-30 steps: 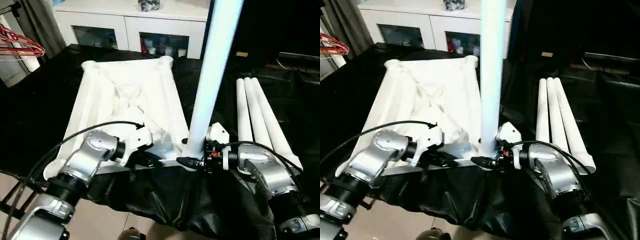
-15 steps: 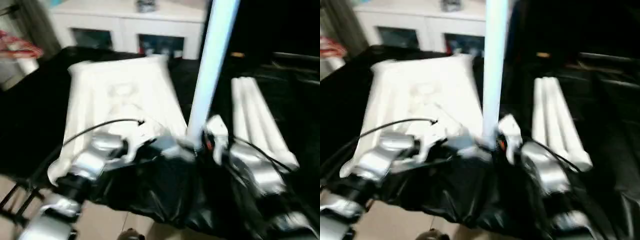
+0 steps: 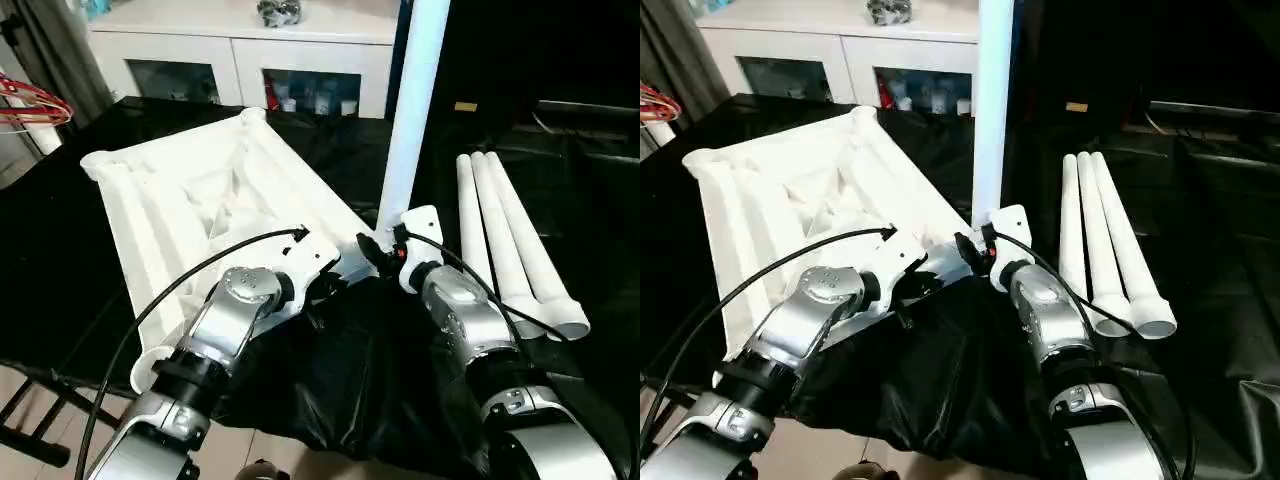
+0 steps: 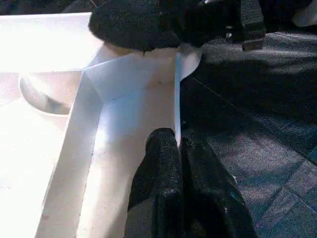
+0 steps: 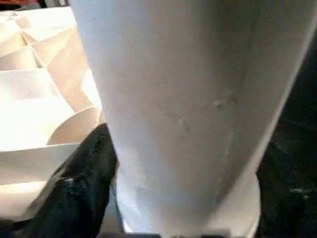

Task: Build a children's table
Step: Rotate leg to tighten

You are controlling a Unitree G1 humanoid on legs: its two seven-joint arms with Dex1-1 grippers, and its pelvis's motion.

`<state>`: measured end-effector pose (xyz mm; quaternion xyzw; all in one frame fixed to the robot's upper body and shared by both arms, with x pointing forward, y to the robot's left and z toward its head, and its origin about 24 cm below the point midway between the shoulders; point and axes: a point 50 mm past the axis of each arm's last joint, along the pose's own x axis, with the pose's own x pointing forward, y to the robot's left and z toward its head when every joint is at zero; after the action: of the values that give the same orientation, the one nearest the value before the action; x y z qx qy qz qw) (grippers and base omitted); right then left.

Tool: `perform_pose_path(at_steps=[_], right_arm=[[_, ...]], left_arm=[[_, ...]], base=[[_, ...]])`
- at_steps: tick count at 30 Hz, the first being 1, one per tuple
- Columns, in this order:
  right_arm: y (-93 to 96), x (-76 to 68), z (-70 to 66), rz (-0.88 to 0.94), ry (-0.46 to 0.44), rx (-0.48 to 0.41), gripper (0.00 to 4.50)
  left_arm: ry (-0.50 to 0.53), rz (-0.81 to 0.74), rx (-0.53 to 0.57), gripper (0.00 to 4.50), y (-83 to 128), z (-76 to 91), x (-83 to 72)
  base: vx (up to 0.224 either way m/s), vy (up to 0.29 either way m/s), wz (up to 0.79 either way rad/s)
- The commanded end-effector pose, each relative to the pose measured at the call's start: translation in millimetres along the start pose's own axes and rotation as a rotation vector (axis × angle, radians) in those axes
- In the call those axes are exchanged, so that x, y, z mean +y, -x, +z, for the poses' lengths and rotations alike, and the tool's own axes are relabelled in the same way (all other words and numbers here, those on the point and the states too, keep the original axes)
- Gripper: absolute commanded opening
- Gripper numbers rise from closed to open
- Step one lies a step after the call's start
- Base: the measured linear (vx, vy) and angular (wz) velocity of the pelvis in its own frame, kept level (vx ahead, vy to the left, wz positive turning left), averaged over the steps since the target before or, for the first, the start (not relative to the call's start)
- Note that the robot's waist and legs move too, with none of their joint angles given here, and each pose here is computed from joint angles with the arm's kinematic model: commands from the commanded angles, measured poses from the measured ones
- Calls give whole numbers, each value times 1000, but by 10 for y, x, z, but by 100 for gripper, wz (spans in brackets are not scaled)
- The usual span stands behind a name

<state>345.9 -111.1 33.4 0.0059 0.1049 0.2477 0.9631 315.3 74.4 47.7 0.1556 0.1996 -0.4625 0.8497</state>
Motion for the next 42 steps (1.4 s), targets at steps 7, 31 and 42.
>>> perform_pose_path(at_steps=[7,31,42], right_arm=[[194,146,-87,388,97,27,390],[772,93,-41,887,177,193,322],[505,177,-128,630,105,123,285]], left_arm=[[-82,-248,-132,0,41,186,-196],[-139,-458,18,0,441,-56,192],[-103,-299,-75,0,229,32,98]], base=[[0,0,0],[0,0,0],[0,0,0]])
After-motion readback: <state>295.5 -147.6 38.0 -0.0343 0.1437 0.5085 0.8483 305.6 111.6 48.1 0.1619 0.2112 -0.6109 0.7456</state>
